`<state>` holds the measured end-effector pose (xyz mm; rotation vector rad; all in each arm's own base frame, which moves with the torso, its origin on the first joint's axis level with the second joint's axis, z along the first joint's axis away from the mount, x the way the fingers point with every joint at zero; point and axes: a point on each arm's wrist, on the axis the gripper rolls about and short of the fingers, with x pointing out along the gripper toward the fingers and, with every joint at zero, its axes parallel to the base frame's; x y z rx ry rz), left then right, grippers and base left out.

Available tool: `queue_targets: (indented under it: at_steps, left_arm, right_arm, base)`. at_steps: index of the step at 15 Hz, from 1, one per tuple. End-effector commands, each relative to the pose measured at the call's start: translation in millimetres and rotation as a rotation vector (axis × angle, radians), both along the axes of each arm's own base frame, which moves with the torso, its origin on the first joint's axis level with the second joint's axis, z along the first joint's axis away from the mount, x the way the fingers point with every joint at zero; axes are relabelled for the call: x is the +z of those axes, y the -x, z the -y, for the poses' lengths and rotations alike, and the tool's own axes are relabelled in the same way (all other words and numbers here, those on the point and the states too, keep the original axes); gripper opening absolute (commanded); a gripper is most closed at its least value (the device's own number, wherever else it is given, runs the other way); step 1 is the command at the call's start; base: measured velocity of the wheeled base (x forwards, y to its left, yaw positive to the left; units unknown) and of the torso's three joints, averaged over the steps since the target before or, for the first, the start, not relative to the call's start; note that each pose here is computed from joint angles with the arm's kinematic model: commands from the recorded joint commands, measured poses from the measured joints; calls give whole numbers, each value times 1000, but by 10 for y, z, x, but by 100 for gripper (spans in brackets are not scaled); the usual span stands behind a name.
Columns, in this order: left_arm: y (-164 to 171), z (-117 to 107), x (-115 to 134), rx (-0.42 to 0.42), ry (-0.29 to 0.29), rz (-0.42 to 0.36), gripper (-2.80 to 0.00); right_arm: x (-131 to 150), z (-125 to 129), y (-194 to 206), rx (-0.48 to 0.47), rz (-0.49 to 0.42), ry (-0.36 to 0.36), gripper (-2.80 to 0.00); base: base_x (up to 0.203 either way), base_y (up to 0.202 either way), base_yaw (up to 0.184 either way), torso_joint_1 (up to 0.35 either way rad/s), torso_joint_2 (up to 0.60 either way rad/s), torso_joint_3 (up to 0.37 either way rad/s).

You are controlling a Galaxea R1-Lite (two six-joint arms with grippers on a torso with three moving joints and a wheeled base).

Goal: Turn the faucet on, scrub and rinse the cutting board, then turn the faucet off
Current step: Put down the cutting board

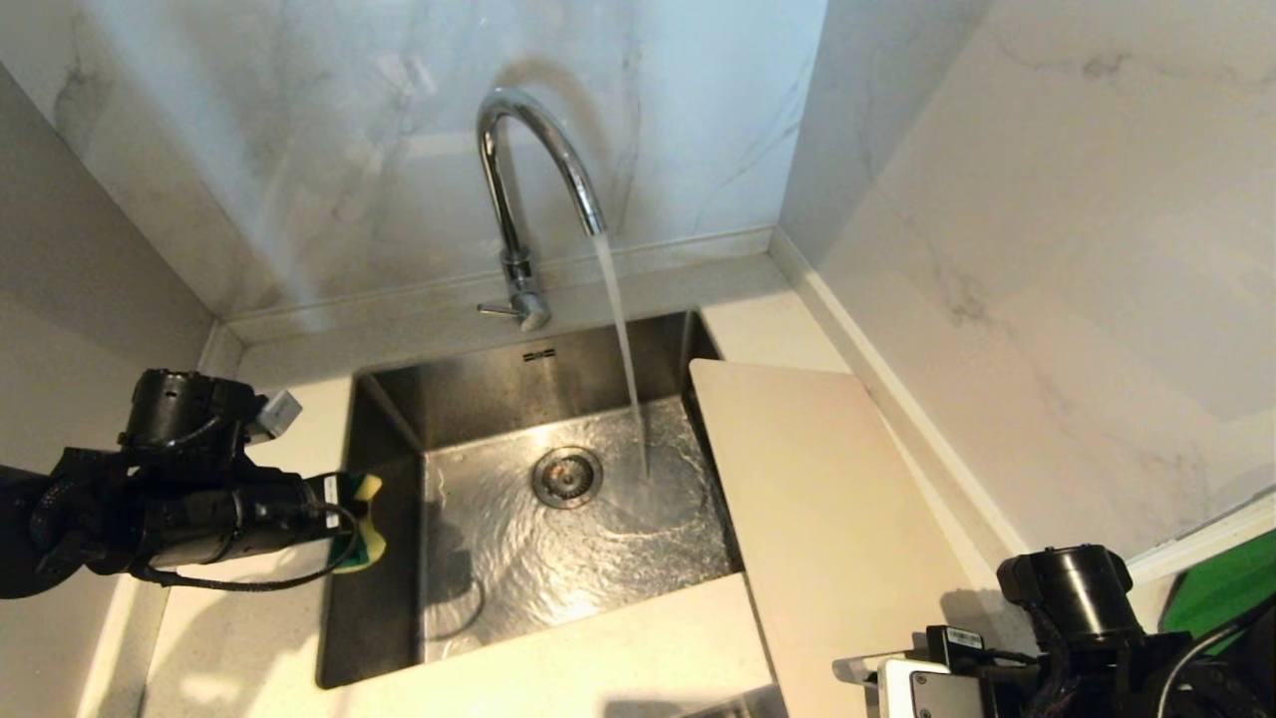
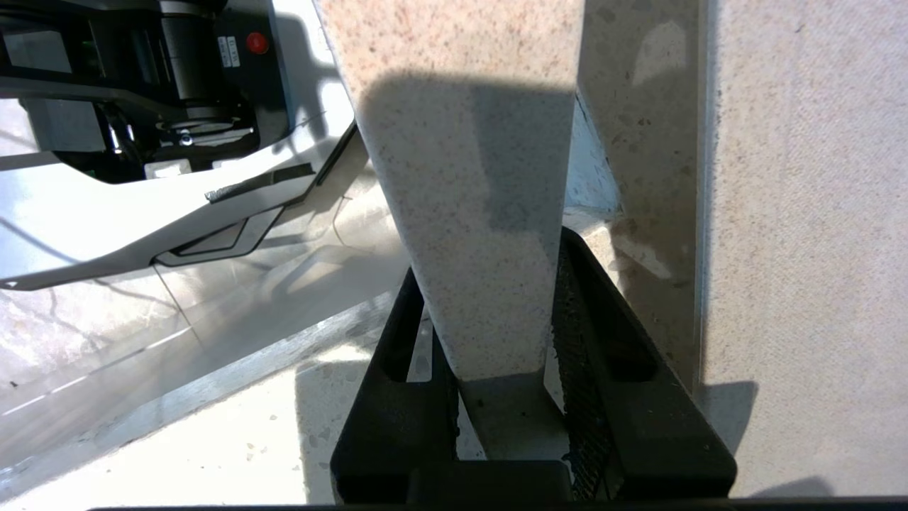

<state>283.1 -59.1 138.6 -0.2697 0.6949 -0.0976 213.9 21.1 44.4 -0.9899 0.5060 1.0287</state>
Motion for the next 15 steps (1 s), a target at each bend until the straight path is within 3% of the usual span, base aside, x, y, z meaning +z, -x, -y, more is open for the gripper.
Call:
queue_targets:
  at_steps: [1, 4, 5, 12, 15]
  left_arm:
    - [-2, 0, -3, 1, 2, 0, -280]
    - [-4, 0, 0, 1, 3, 1, -280]
    - [-7, 1, -4, 1, 2, -1, -280]
    - [-20, -15, 11, 7, 4, 5, -280]
    - [-15, -16, 21, 7, 4, 9, -280]
  right_arm:
    - [-6, -2, -6, 9, 3, 1, -280]
    - [-4, -1, -6, 5, 7, 8, -280]
    - [-8, 3, -5, 1, 5, 14, 0]
    - [30, -3, -40, 2, 42, 3, 0]
    - [111, -12, -29, 21, 67, -51, 0]
  base:
    - [0, 0, 0, 0, 0, 0]
    - [0, 0, 0, 0, 0, 0]
    - [0, 0, 0, 0, 0, 0]
    - [0, 0, 0, 0, 0, 0]
    - [0, 0, 0, 0, 0, 0]
